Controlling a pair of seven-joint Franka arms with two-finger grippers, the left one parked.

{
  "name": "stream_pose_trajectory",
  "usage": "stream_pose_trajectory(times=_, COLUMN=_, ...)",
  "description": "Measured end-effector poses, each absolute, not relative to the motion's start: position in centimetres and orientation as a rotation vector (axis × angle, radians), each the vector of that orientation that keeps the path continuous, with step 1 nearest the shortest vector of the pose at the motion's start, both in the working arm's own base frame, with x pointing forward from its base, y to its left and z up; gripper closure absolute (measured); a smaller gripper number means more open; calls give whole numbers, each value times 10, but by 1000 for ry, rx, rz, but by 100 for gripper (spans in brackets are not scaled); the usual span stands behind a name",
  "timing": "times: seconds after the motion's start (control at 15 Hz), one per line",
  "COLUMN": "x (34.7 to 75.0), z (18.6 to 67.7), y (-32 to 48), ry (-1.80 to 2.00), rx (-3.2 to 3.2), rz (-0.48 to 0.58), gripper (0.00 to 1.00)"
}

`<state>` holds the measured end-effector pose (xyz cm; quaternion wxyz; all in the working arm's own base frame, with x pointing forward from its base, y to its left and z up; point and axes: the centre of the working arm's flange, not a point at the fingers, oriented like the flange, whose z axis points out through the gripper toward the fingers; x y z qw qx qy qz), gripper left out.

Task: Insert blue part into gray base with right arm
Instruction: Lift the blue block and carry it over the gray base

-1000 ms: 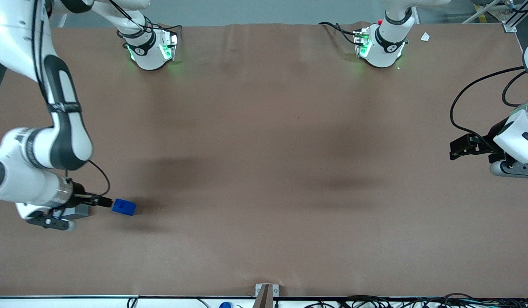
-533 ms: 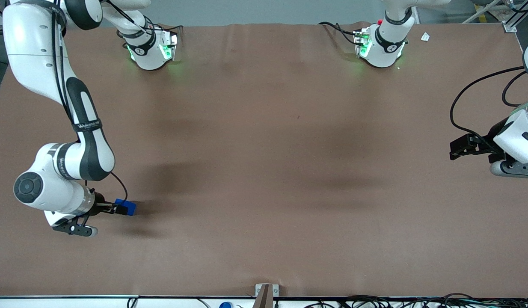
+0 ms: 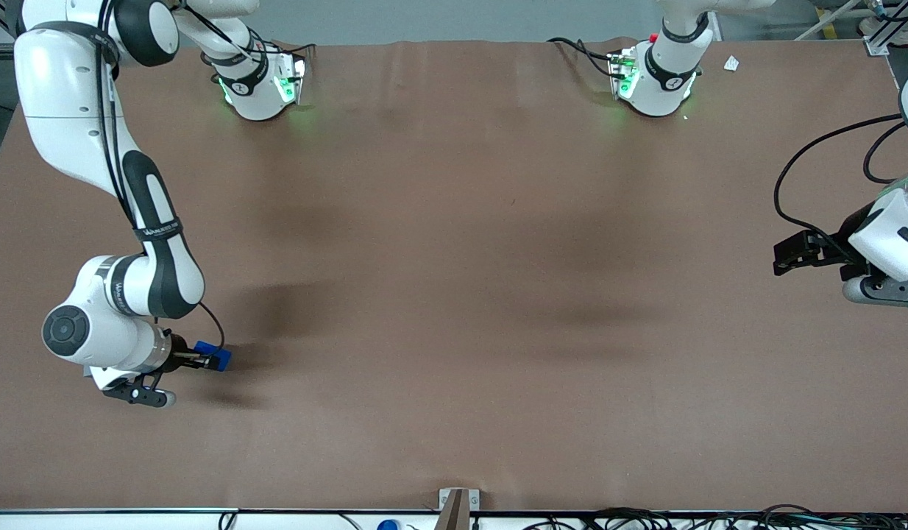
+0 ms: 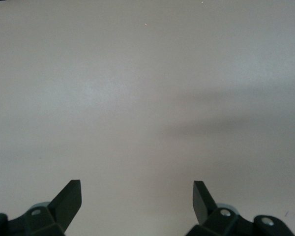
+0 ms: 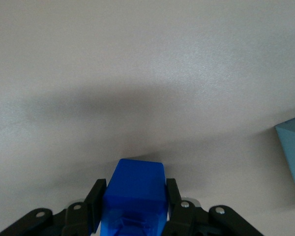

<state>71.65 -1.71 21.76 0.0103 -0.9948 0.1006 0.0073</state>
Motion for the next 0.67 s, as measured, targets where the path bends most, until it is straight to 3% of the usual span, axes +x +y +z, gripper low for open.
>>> stream_pose_trajectory(times=0.07, x=717, z=218, y=-15, ry=311, rx=-3105, rz=23, gripper=49)
stream_pose_trajectory(times=0.27, x=717, z=219, y=-13, ry=306, rx=-3105, rz=35, gripper=49)
stream_pose_trajectory(times=0.4, x=714, z=225, y=-13, ry=294, rx=-3107, rz=146, gripper=49)
stream_pose_trajectory(times=0.53, x=721, z=253, y=-17, ry=186, rx=-3116, rz=204, gripper=49)
stream_pose_trajectory(times=0.67, x=728, z=286, y=-34, ry=24, rx=-3126, rz=175, gripper=49)
